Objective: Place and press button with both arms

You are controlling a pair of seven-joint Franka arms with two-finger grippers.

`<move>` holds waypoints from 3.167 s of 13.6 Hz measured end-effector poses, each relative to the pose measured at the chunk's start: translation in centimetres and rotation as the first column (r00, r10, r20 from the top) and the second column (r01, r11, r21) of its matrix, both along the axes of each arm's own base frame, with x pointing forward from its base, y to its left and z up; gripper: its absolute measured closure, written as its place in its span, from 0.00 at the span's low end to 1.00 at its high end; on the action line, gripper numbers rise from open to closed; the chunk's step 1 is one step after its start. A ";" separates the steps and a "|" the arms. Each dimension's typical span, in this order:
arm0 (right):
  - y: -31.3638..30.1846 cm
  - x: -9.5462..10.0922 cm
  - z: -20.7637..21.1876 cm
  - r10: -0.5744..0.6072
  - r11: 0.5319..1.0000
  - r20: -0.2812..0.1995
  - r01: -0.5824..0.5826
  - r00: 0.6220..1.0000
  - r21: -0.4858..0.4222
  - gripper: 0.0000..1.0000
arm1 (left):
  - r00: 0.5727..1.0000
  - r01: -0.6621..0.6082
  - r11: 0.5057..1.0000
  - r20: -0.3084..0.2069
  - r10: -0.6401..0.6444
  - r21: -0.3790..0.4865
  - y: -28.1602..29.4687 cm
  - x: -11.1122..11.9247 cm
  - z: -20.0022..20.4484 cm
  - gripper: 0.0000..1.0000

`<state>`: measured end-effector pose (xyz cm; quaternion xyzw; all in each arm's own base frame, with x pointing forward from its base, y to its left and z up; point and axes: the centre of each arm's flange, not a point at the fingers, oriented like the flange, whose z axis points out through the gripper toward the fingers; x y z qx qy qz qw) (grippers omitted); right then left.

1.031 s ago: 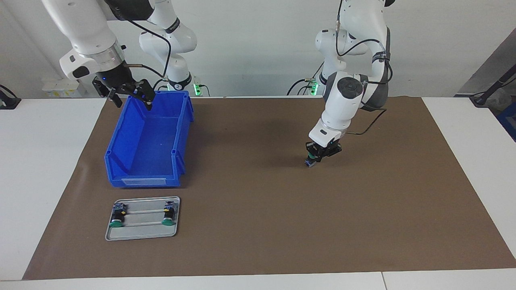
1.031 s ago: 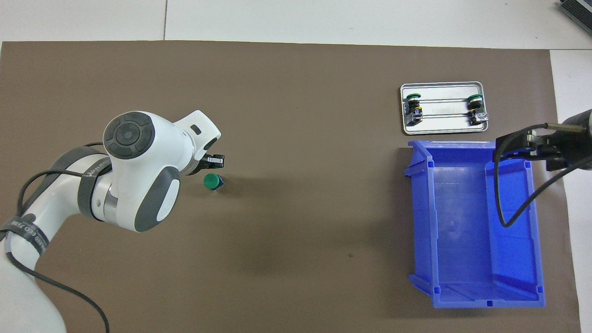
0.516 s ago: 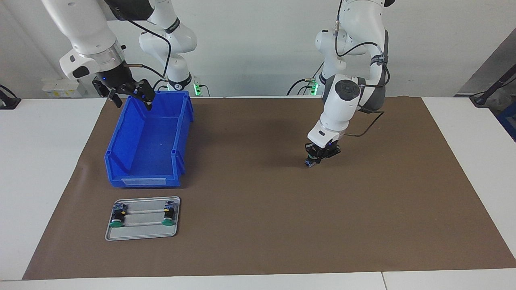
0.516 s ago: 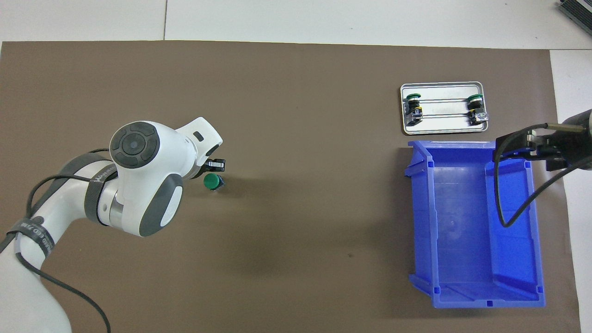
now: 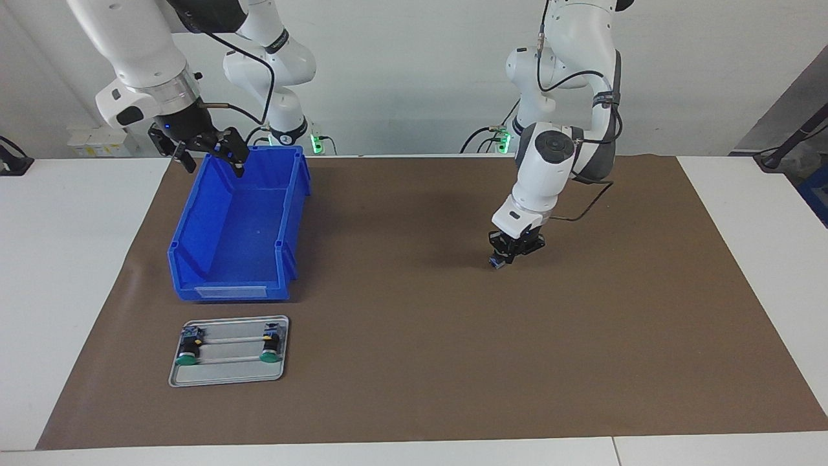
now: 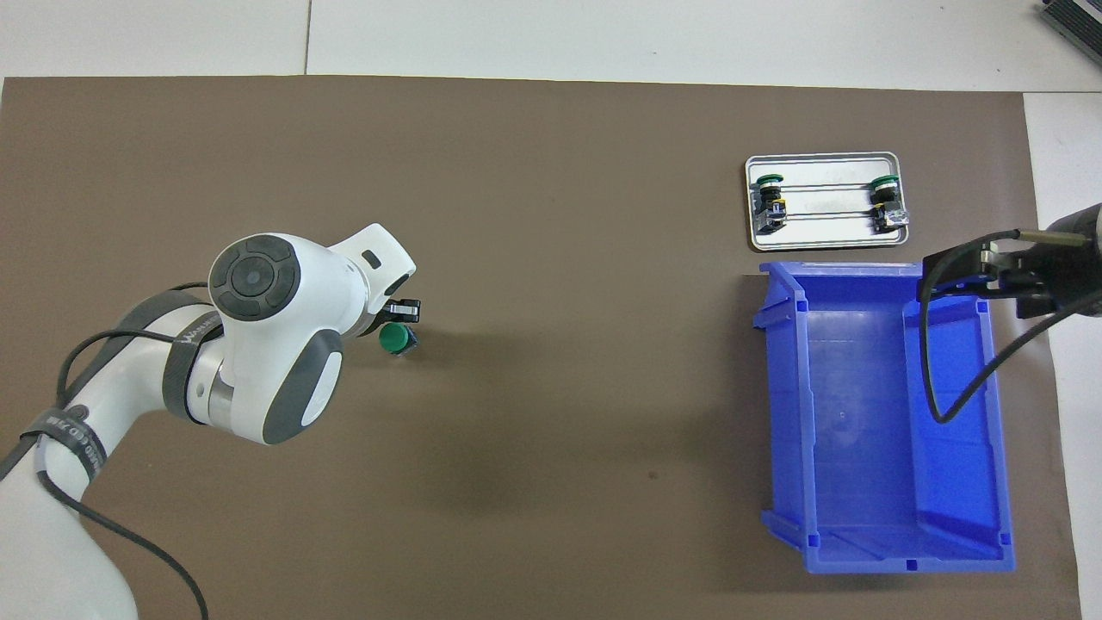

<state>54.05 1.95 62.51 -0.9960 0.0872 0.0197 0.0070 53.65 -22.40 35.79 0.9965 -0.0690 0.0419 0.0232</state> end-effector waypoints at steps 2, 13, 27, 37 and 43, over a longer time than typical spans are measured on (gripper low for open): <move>0.0 0.0 0.0 0.000 1.000 0.000 0.000 1.000 0.000 0.00 | 1.000 -0.001 1.000 0.018 0.001 -0.008 -0.1 0.5 0.7 0.99; 0.0 0.0 0.0 0.000 1.000 0.000 0.000 1.000 0.000 0.00 | 0.985 0.137 0.990 -0.110 -0.132 0.039 -0.6 2.7 3.5 0.99; 0.0 0.0 0.0 0.000 1.000 0.000 0.000 1.000 0.000 0.00 | 0.965 0.224 0.973 -0.152 -0.215 0.047 -1.2 1.0 1.4 0.99; 0.0 0.0 0.0 0.000 1.000 0.000 0.000 1.000 0.000 0.00 | 0.969 0.233 0.972 -0.091 -0.228 0.042 -0.9 0.2 1.1 0.99; 0.0 0.0 0.0 0.000 1.000 0.000 0.000 1.000 0.000 0.00 | 0.971 0.233 0.972 -0.063 -0.230 0.040 -0.7 -0.4 0.9 0.99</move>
